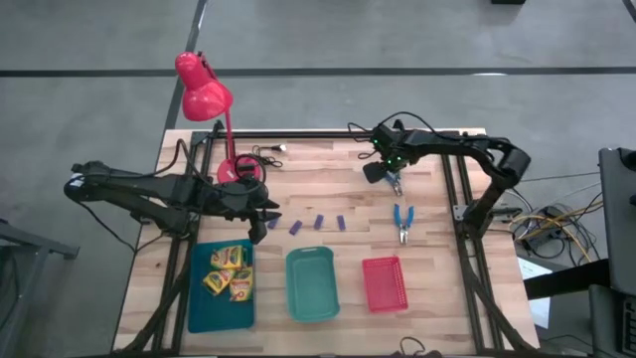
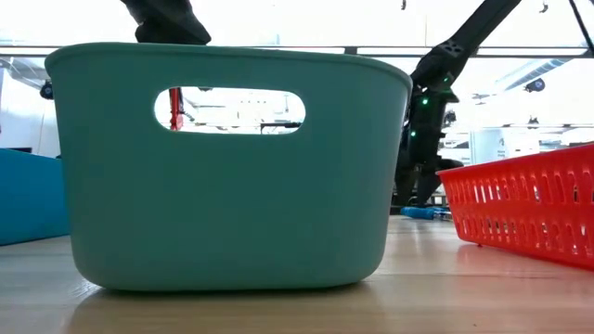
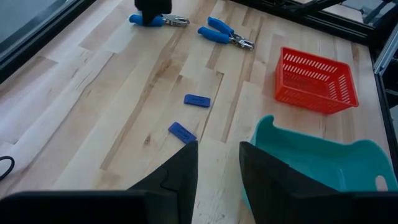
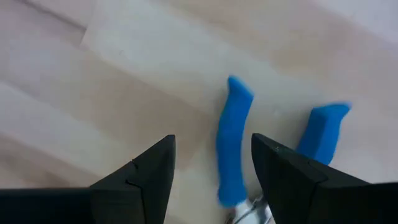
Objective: Pick & Place School Supplies
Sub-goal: Put the blue ticket punch into the green bin
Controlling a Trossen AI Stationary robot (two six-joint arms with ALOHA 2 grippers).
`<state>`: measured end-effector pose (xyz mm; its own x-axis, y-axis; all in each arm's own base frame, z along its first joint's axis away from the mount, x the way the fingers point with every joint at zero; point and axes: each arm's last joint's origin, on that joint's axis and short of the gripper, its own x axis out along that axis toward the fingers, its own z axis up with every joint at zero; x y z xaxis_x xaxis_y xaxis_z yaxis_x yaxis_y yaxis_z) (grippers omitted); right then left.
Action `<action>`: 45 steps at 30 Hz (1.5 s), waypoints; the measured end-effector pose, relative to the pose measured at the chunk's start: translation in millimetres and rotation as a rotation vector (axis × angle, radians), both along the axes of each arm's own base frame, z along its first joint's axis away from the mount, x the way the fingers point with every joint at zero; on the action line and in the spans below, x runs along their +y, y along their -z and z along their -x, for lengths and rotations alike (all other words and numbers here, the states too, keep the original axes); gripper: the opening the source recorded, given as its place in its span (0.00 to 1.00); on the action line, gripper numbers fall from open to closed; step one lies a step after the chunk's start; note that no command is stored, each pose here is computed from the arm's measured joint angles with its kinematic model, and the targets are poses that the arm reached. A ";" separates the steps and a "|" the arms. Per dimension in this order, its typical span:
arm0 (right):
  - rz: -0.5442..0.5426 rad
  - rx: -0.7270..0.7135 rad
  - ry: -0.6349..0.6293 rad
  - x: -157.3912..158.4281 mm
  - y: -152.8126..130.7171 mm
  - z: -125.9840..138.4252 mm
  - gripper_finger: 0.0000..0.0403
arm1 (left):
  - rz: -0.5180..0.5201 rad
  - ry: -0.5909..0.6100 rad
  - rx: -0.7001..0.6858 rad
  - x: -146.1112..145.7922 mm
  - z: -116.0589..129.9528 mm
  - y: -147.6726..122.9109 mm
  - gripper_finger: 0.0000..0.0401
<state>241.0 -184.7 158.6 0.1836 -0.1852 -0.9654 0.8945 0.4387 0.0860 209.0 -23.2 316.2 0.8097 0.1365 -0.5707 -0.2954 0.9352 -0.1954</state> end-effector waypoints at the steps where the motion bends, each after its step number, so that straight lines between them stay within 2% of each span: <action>1: 0.012 0.011 -0.008 -1.8 0.6 -1.6 0.51 | 0.000 0.000 0.000 0.0 0.0 0.0 0.30; 15: 0.034 0.084 -0.015 -0.3 11.5 3.2 0.51 | -0.002 -0.002 0.000 0.0 0.0 0.0 0.30; 29: 0.009 0.049 -0.024 4.4 22.6 7.4 0.50 | -0.001 -0.001 0.000 0.0 0.0 0.0 0.30; 36: 0.000 0.038 -0.028 4.6 22.6 6.9 0.40 | 0.001 0.001 0.000 -0.1 0.0 0.0 0.30; 45: -0.036 0.005 -0.019 5.3 23.0 5.6 0.17 | 0.000 0.001 0.000 0.0 0.0 0.0 0.30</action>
<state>235.4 -179.4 135.7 0.1821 -0.1473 -0.9722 0.8866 0.4521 0.0976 209.0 -23.2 316.2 0.8098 0.1358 -0.5708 -0.2948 0.9353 -0.1956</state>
